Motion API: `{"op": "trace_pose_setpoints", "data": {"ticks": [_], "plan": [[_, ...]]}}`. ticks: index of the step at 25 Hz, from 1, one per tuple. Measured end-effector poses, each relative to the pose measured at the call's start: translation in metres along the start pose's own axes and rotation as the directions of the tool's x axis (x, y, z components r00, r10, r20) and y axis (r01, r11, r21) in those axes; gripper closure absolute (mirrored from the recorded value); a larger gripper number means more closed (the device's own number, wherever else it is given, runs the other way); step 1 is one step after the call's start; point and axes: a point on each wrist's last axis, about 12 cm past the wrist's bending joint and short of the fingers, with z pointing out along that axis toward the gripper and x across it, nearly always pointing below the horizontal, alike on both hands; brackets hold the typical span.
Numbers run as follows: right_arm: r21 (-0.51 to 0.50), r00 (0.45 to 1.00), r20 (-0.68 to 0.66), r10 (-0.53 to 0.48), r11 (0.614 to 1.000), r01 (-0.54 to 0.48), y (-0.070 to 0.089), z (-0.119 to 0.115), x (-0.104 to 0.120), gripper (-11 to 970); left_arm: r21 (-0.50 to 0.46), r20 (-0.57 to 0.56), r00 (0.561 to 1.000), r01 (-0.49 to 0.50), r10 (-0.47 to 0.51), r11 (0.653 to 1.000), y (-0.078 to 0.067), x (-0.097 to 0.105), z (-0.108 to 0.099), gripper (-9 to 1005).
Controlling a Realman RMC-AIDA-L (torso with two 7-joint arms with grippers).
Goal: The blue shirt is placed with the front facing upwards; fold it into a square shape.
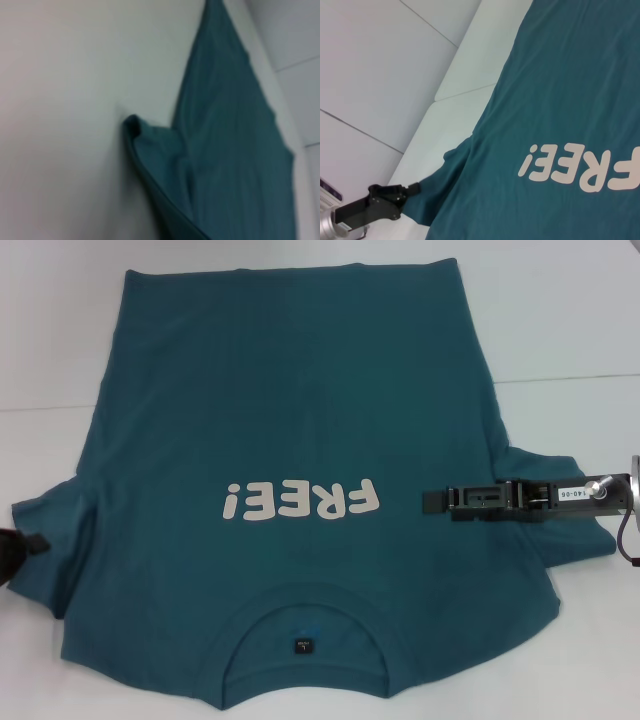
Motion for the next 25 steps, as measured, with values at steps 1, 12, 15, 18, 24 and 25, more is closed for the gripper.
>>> {"op": "trace_pose_setpoints", "data": {"ticks": [1,12,15,18,24,25], "plan": [[0.0,1.0,0.0,0.0,1.0,0.0,0.0,0.0,0.0,45,0.022,0.01,1.0,0.016,-0.016,1.0,0.0,0.0,-0.001,954],[0.0,1.0,-0.001,0.002,1.0,-0.002,0.0,0.0,0.001,45,0.118,0.055,0.996,0.059,-0.066,0.991,0.002,0.002,-0.003,952],[0.0,1.0,-0.001,0.002,1.0,-0.002,0.0,0.0,0.001,45,0.105,0.074,0.995,0.059,-0.067,0.993,0.005,-0.001,-0.007,953],[0.001,1.0,0.0,0.004,1.0,-0.004,-0.001,0.0,0.002,45,0.098,0.108,0.991,0.063,-0.073,0.993,0.009,-0.005,-0.013,953],[0.001,1.0,0.0,0.005,1.0,-0.005,-0.001,-0.001,0.002,45,0.07,0.148,0.987,0.058,-0.068,0.996,0.013,-0.014,-0.022,955],[0.001,1.0,0.0,0.005,1.0,-0.005,-0.001,-0.001,0.002,45,0.066,0.151,0.986,0.055,-0.065,0.996,0.012,-0.016,-0.022,955]]}}
